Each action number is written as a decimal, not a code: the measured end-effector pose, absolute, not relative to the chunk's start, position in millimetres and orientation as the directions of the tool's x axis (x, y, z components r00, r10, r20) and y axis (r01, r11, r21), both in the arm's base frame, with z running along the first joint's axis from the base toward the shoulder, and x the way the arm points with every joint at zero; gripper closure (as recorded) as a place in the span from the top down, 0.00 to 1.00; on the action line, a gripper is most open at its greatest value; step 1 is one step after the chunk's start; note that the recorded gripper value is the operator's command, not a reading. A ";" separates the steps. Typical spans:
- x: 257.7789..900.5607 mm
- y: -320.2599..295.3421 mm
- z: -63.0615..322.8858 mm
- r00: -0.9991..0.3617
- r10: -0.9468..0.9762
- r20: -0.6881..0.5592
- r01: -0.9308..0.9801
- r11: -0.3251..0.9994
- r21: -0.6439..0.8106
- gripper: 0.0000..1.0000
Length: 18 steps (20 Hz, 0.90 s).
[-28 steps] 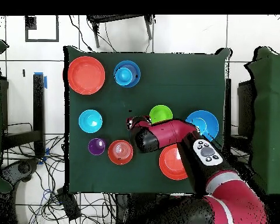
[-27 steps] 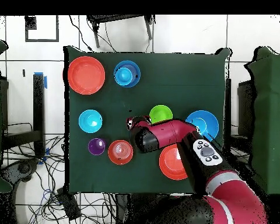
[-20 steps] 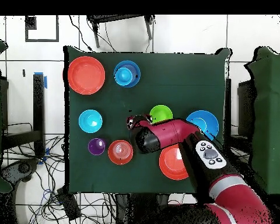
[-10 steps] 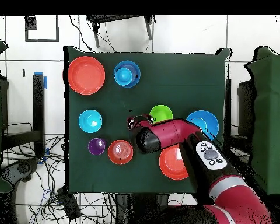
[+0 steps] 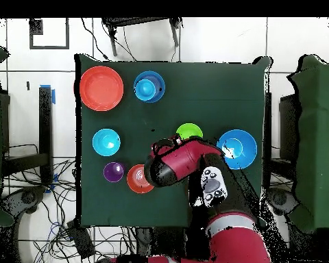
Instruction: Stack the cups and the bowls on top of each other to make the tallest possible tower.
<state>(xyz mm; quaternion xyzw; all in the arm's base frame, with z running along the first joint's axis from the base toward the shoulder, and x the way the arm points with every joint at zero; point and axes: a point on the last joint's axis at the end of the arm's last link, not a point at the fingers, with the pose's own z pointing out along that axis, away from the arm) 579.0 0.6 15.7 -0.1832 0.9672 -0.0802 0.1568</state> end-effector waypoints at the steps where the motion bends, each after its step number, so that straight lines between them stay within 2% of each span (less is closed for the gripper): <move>1: 580.5 0.3 17.8 -0.883 -0.378 -0.278 -0.327 0.921 -0.214 1.00; 7: 605.4 -39.7 29.1 -0.920 -0.182 -0.348 -0.156 0.982 -0.103 1.00; 10: 610.6 -84.5 27.8 -0.927 -0.062 -0.371 -0.046 0.998 -0.052 1.00; 14: 605.4 -105.5 17.0 -0.926 -0.017 -0.376 -0.005 0.999 -0.033 1.00; 18: 604.5 -95.4 7.5 -0.922 -0.019 -0.387 -0.015 1.000 -0.013 1.00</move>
